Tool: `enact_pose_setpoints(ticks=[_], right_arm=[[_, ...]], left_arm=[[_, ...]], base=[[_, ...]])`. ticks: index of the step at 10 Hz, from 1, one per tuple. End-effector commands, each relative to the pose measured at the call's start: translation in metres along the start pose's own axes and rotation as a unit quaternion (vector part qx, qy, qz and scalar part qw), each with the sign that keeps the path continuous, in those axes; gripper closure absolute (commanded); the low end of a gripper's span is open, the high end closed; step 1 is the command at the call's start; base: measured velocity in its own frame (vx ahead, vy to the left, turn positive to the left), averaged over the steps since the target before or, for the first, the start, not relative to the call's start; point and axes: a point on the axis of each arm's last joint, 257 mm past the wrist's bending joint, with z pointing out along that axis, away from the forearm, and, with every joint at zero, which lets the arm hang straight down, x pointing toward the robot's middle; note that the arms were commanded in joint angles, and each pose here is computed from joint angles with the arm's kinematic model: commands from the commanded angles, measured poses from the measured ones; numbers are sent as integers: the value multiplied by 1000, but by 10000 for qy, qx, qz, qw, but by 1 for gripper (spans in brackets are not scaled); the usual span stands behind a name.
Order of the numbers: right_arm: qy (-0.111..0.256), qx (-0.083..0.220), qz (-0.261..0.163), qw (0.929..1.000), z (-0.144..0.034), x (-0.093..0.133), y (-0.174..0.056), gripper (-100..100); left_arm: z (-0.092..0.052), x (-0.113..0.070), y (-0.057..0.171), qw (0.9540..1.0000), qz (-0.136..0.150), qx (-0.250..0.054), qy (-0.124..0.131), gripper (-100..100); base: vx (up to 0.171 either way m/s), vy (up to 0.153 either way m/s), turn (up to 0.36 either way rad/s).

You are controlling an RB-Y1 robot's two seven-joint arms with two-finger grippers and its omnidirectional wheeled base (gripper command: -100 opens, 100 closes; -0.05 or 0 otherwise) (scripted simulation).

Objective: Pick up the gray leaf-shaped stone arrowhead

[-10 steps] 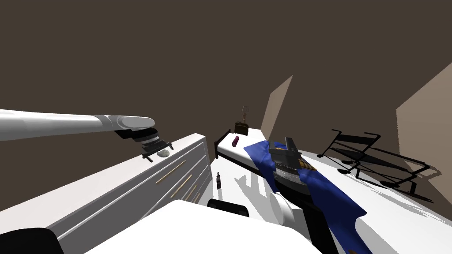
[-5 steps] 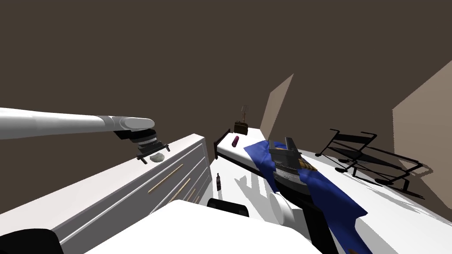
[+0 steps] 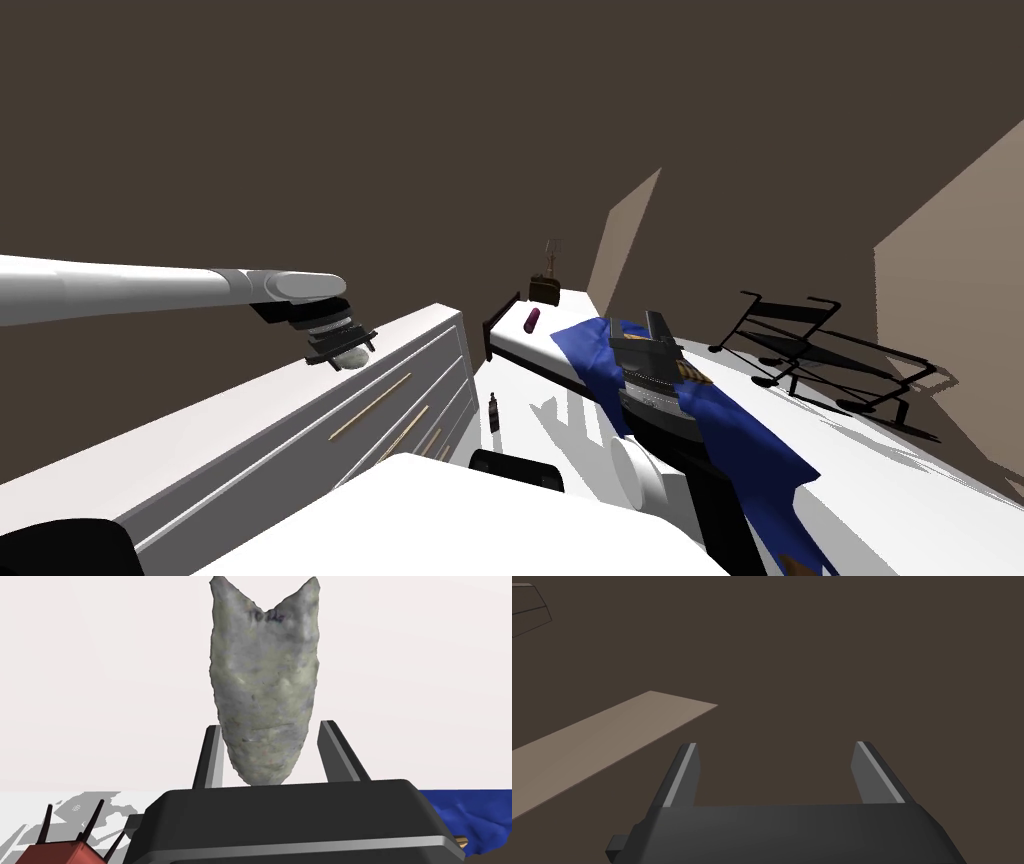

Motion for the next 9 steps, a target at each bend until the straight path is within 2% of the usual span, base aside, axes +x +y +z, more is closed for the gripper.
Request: enact_pose_setpoints(ticks=[1, 4, 5, 6, 7, 8, 9], right_arm=[[0, 0, 0, 10000, 0, 0, 0, 0], [0, 0, 0, 10000, 0, 0, 0, 0], [0, 0, 0, 10000, 0, 0, 0, 0], [0, 0, 0, 10000, 0, 0, 0, 0], [0, 0, 0, 10000, 0, 0, 0, 0], [0, 0, 0, 10000, 0, 0, 0, 0], [0, 0, 0, 10000, 0, 0, 0, 0]], left_arm=[[0, 0, 0, 10000, 0, 0, 0, 100], [0, 0, 0, 10000, 0, -3, 1, 100], [0, 0, 0, 10000, 1, -3, 1, 0], [-10, -5, 7, 10000, 44, 0, -7, 100], [-17, -8, 11, 10000, 75, 4, -11, 100], [-12, -6, 9, 10000, 66, -9, -1, 100], [-13, -7, 9, 10000, 63, -3, -5, 0]], base=[[0, 0, 0], [0, 0, 0], [0, 0, 0], [0, 16, 77], [5, 28, 75], [3, 13, 7], [0, 0, 0]])
